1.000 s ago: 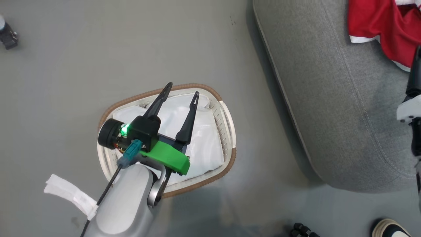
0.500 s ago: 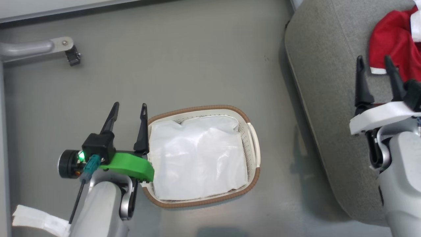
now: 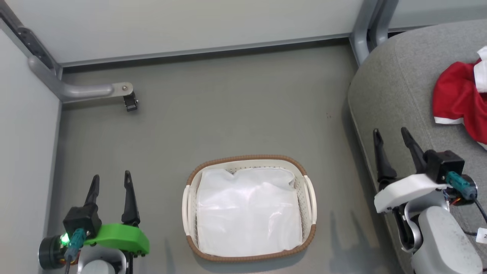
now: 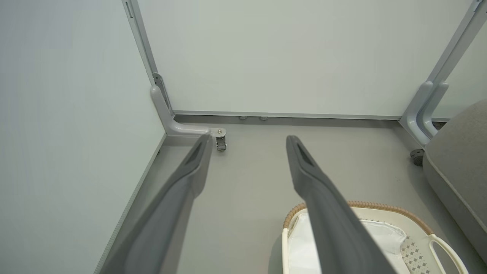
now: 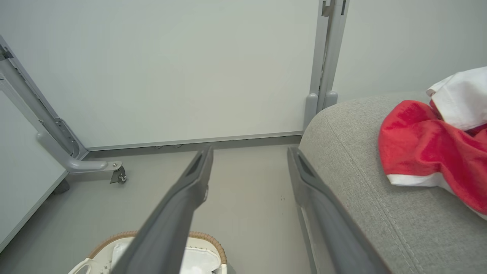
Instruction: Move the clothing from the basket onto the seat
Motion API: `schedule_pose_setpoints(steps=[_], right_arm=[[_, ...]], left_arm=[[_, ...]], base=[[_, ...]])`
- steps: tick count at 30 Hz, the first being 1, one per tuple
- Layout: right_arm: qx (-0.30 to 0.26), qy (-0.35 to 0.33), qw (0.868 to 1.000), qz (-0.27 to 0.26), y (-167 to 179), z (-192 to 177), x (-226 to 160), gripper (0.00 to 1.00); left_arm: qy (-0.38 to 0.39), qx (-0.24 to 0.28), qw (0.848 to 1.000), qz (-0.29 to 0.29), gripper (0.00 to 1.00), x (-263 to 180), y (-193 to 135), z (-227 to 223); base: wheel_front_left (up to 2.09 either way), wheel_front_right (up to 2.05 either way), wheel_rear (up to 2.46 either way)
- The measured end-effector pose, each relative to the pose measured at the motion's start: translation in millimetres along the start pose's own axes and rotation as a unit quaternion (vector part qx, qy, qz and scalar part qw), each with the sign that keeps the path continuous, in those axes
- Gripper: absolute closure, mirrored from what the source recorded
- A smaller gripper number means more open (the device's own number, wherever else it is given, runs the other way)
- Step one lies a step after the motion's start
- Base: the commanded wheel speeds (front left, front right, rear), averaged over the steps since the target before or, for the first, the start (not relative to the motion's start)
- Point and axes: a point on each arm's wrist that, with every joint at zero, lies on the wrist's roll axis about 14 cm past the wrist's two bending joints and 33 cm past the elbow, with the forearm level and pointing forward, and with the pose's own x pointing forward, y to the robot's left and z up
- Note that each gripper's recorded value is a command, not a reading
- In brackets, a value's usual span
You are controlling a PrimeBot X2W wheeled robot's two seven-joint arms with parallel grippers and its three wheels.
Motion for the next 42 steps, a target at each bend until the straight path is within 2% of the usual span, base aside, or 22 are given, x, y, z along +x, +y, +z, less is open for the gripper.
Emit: schedule_pose_setpoints(steps=[8,24,25,31,42], right_arm=[[0.001,0.004,1.0,0.015,17.7,-1.3,-27.8,0.0],[0.009,-0.003,1.0,0.027,33.6,2.6,-51.8,0.0],[0.009,-0.004,1.0,0.027,33.6,2.9,-51.8,1.0],[0.021,0.033,0.999,0.019,32.6,-20.7,-62.3,1.0],[0.118,0.038,0.992,-0.016,20.3,-19.0,-62.4,1.0]], left_arm=[[-0.005,-0.005,1.0,0.018,0.0,-31.9,12.4,2.4],[-0.033,-0.025,0.999,0.0,0.0,-55.1,-0.1,16.8],[-0.035,-0.035,0.999,-0.004,1.0,-54.9,-2.4,17.7],[-0.005,-0.045,0.999,0.0,1.0,-58.9,-2.6,-0.3],[0.01,-0.143,0.989,0.026,1.0,-58.2,7.4,-3.6]], base=[[0.0,0.0,0.0],[0.0,0.0,0.0],[0.0,0.0,0.0],[0.0,0.0,0.0],[0.0,0.0,0.0]])
